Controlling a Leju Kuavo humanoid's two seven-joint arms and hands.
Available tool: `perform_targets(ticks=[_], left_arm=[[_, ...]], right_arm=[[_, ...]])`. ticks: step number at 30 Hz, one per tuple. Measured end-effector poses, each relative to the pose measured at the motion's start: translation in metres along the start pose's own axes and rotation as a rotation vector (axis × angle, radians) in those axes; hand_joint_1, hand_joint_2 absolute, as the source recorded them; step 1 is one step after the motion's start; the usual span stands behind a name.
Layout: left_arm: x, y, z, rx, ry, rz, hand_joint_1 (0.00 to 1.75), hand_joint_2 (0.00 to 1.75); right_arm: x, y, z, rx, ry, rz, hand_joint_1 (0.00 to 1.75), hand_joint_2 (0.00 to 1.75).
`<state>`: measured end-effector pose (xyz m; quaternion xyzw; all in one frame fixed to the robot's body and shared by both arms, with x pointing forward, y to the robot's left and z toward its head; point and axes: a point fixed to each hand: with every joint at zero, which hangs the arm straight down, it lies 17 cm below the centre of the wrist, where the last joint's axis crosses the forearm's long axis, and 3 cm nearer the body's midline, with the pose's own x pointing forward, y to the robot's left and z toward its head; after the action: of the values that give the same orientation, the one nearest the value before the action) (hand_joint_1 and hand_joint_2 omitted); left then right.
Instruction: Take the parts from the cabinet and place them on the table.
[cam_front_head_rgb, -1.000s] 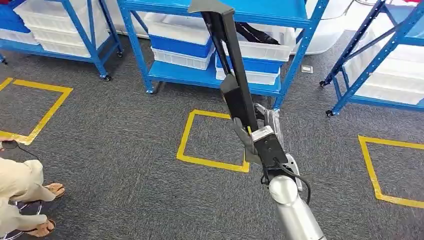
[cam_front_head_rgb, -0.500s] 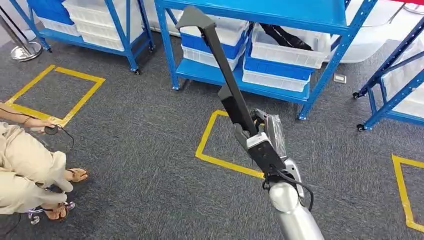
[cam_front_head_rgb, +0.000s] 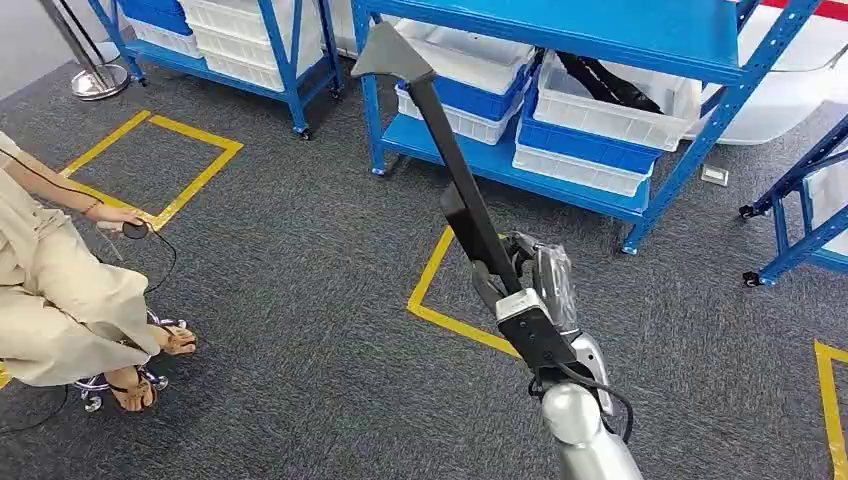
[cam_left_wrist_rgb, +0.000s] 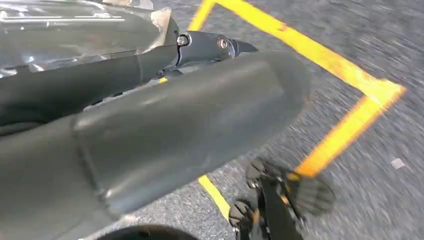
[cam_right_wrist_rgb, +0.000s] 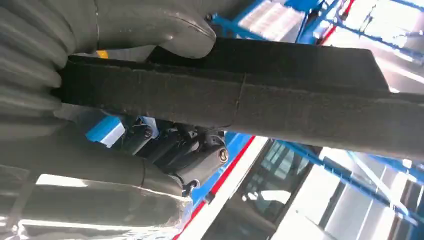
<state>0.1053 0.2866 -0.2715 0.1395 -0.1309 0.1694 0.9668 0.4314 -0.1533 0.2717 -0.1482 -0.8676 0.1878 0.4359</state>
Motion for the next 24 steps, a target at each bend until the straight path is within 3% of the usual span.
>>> perform_targets(ticks=[7, 13, 24], left_arm=[[-0.003, -0.001, 0.001, 0.012, 0.005, 0.004, 0.0, 0.0], [0.004, -0.001, 0.001, 0.013, -0.028, 0.038, 0.0, 0.0], [-0.003, -0.004, 0.003, 0.007, -0.005, 0.071, 0.0, 0.0]], right_arm=[[0.004, 0.002, 0.0, 0.007, -0.024, 0.008, 1.75, 1.75], [0.025, -0.005, -0.031, -0.007, -0.08, 0.03, 1.75, 1.75], [0.03, -0.008, -0.059, -0.029, -0.055, 0.079, 1.75, 1.75]])
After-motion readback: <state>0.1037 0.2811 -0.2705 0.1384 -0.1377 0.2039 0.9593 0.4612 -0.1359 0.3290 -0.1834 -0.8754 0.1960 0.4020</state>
